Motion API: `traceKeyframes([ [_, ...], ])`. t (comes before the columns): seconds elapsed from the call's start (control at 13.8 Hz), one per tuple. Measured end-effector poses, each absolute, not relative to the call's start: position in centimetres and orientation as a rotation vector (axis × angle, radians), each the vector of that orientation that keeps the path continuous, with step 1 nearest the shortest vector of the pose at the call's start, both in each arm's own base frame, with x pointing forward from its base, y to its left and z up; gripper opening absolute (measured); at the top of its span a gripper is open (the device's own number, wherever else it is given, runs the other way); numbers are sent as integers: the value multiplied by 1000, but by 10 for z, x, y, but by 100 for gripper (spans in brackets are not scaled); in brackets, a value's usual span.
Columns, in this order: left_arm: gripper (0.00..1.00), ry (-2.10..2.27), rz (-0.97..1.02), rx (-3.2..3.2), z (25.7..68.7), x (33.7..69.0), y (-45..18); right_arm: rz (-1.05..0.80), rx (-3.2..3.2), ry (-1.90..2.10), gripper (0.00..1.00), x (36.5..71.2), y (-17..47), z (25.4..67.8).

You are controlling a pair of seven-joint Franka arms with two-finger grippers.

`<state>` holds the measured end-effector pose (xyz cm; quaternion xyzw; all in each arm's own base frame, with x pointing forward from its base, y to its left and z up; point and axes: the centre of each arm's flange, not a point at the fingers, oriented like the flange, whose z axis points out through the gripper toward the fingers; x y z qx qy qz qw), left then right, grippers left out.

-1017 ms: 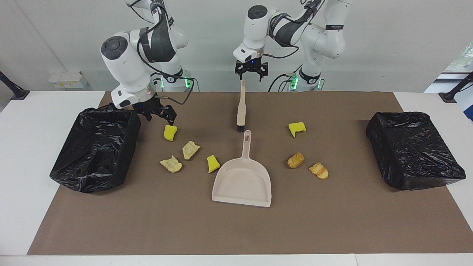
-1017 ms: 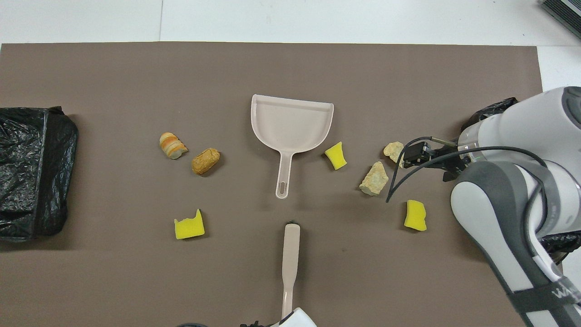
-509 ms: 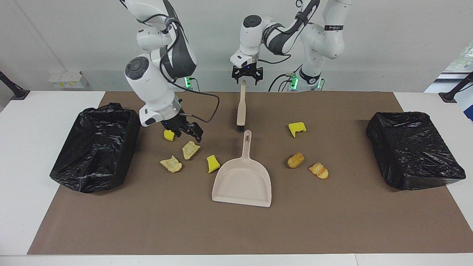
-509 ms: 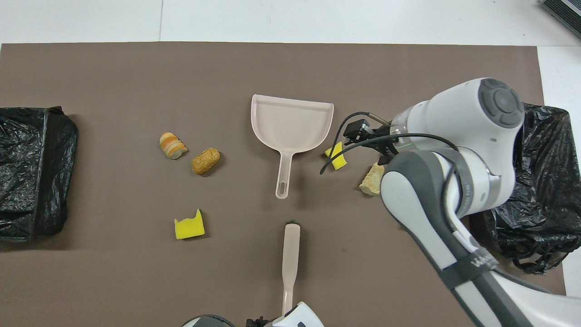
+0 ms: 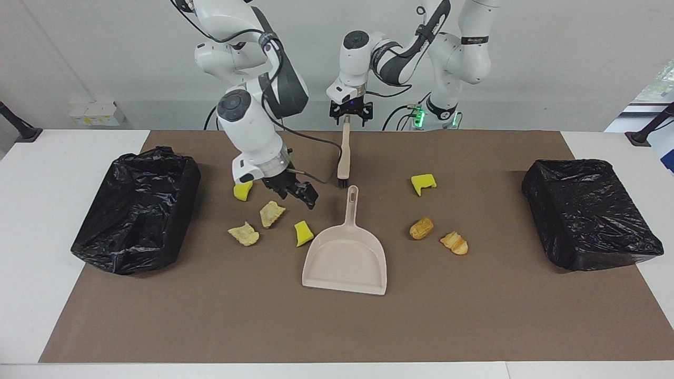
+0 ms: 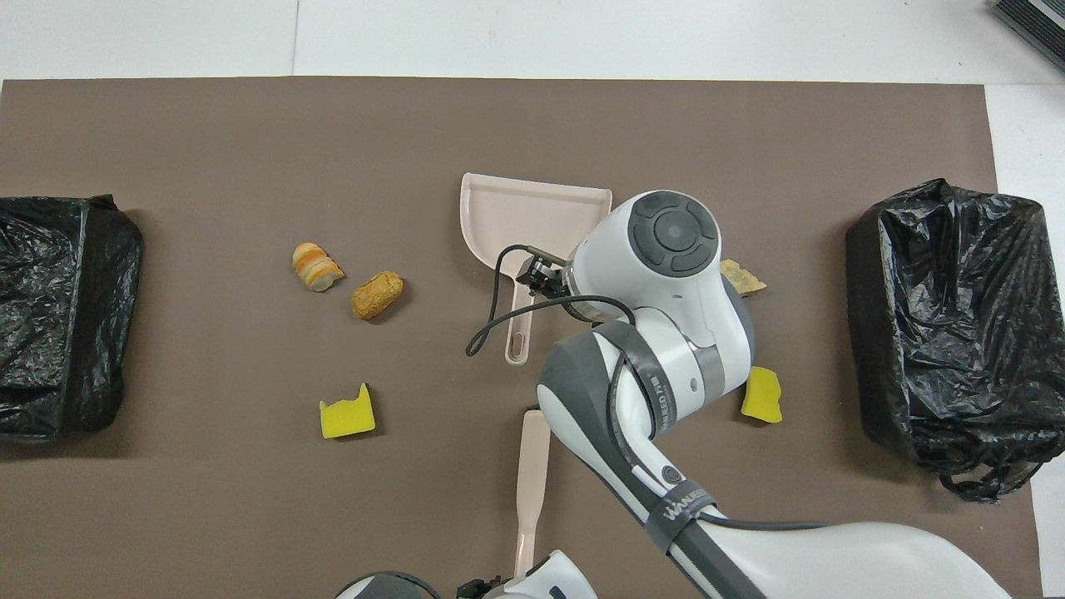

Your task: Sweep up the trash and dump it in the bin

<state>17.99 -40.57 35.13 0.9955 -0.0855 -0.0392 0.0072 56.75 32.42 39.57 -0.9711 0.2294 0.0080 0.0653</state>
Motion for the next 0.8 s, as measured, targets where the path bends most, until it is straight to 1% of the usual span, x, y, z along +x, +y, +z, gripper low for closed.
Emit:
traceKeyframes([
  [0.07,33,-279,-122,3112,351,180,-406,-3,-2948,675,100,566,327,396],
  [0.15,27,-305,-122,3109,351,180,-406,-37,-2969,648,100,566,329,397],
  [0.29,27,-342,-123,3105,351,180,-406,-99,-2996,605,100,566,332,399],
  [0.58,27,-402,-167,3125,353,182,-401,-114,-3002,610,100,569,328,399],
  [0.65,27,-406,-202,3145,357,186,-396,-113,-3002,616,100,571,325,398],
  [0.8,27,-399,-265,3173,369,206,-377,-111,-3003,627,100,573,322,396],
])
